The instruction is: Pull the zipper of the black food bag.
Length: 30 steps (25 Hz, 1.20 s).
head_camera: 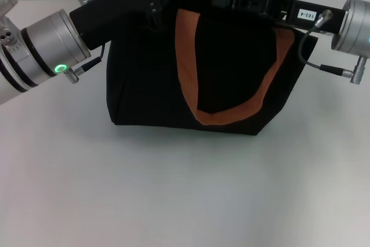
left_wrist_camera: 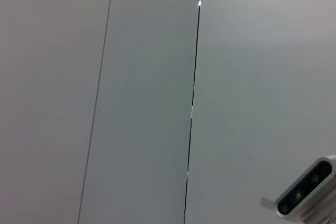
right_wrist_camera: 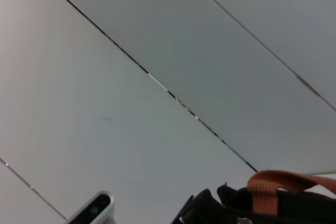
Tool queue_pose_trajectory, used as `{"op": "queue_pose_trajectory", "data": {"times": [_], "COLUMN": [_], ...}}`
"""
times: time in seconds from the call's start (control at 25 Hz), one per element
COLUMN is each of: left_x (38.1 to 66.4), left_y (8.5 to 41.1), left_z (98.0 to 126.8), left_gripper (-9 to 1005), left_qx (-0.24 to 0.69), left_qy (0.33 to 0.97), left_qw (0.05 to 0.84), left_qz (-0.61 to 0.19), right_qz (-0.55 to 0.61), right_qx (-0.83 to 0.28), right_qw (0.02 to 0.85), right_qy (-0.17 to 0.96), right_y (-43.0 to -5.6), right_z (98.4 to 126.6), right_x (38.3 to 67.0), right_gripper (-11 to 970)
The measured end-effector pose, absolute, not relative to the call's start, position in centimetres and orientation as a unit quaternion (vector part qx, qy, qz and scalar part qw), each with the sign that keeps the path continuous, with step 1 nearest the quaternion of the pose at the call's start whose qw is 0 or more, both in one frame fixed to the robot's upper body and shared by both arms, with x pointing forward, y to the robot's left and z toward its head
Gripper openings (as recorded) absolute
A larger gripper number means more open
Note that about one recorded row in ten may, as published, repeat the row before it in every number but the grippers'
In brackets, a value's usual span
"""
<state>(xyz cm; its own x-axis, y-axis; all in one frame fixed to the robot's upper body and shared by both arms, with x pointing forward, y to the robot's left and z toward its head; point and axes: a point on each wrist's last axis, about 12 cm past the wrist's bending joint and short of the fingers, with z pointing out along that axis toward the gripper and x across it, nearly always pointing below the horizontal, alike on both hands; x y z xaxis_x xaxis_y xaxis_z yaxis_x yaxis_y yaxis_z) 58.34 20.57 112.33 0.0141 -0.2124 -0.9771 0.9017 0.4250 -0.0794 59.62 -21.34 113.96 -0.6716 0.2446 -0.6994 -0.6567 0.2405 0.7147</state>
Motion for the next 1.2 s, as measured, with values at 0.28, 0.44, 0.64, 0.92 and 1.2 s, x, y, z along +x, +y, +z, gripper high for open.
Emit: {"op": "queue_pose_trajectory", "data": {"times": [0.28, 0.44, 0.64, 0.92, 1.2], "left_x": [58.1, 58.0, 57.9, 57.8, 57.8], "left_y": [20.9, 21.1, 21.2, 21.3, 21.5], "left_z": [112.1, 111.9, 111.8, 111.7, 111.7], "left_gripper": [158, 160, 161, 164, 166], "left_qx": [0.307, 0.304, 0.302, 0.299, 0.294], "left_qy": [0.554, 0.556, 0.557, 0.559, 0.559], "left_qw": [0.641, 0.641, 0.641, 0.642, 0.644], "left_qz": [-0.434, -0.433, -0.433, -0.432, -0.431], "right_qz": [0.589, 0.583, 0.571, 0.559, 0.546], "right_qx": [-0.134, -0.121, -0.104, -0.07, -0.02], "right_qw": [0.375, 0.376, 0.38, 0.39, 0.414], "right_qy": [0.703, 0.71, 0.72, 0.729, 0.728], "right_y": [-22.0, -22.5, -23.3, -25.3, -28.4], "right_z": [113.8, 113.5, 113.0, 112.4, 111.6], "right_x": [59.9, 60.0, 60.0, 59.6, 58.7], "right_gripper": [-1, -1, -1, -1, 0]}}
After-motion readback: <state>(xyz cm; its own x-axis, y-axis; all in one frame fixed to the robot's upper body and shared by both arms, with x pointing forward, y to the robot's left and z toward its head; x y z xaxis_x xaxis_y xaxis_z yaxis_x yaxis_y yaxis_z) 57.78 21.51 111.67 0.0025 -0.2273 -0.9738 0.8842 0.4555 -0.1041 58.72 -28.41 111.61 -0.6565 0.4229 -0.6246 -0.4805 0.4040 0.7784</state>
